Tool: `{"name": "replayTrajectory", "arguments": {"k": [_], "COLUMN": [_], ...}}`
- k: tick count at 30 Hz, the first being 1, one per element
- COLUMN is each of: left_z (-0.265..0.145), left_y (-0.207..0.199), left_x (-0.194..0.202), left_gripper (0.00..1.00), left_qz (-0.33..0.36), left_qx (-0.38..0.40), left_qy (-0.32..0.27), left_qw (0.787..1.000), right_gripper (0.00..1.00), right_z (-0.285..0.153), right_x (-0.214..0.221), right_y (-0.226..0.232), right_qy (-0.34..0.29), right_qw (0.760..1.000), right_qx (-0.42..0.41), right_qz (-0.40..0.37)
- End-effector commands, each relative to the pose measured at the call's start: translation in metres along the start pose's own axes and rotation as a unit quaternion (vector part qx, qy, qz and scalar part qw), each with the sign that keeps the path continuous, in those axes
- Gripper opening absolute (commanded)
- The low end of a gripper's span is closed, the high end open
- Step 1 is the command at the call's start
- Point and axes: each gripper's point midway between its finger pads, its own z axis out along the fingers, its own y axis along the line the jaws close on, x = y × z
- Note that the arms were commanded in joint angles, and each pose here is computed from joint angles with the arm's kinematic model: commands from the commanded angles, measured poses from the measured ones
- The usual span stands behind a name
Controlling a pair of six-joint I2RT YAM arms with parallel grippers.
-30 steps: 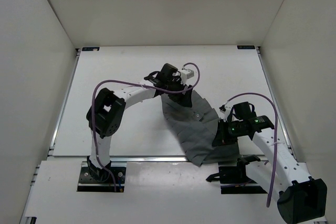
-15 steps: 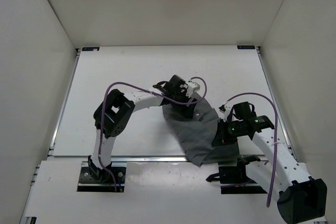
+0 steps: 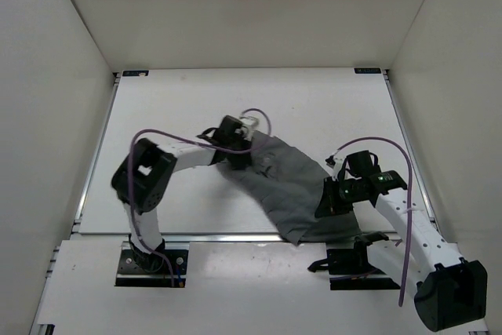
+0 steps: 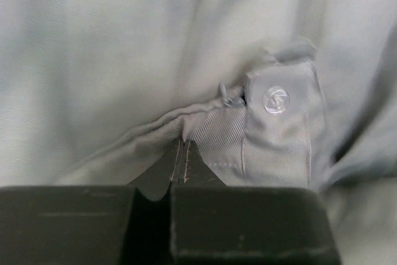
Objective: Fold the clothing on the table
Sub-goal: Flatten the skirt out
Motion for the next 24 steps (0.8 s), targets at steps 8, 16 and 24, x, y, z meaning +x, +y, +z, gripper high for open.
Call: {"name": "replayTrajectory", "arguments": {"k": [8, 16, 24], "left_z": [-0.109, -0.129, -0.082], "left_y": [0.091, 0.065, 0.063], "left_x": [-0.002, -0.045, -0.058], "left_gripper": [0.06, 0.68, 0.55], "left_qz": [-0.169, -0.115, -0.047], "left_qx": [-0.171, -0.094, -0.071], "left_qy": [-0.141, -0.218, -0.173], "left_qw": [0.96, 0.965, 0.981], "right_gripper": [0.0, 0.0, 0.0], "right_z": [0.009, 0.025, 0.03], "right_x": [-0.054, -0.068, -0.068], "right_y": [-0.008, -0.015, -0.014], "right_qy": [-0.007, 0.011, 0.016], "right_qw": [0.998, 0.998, 0.999], "right_qx": [0.05, 0.055, 0.044], "right_qz": [-0.024, -0.025, -0.024]}}
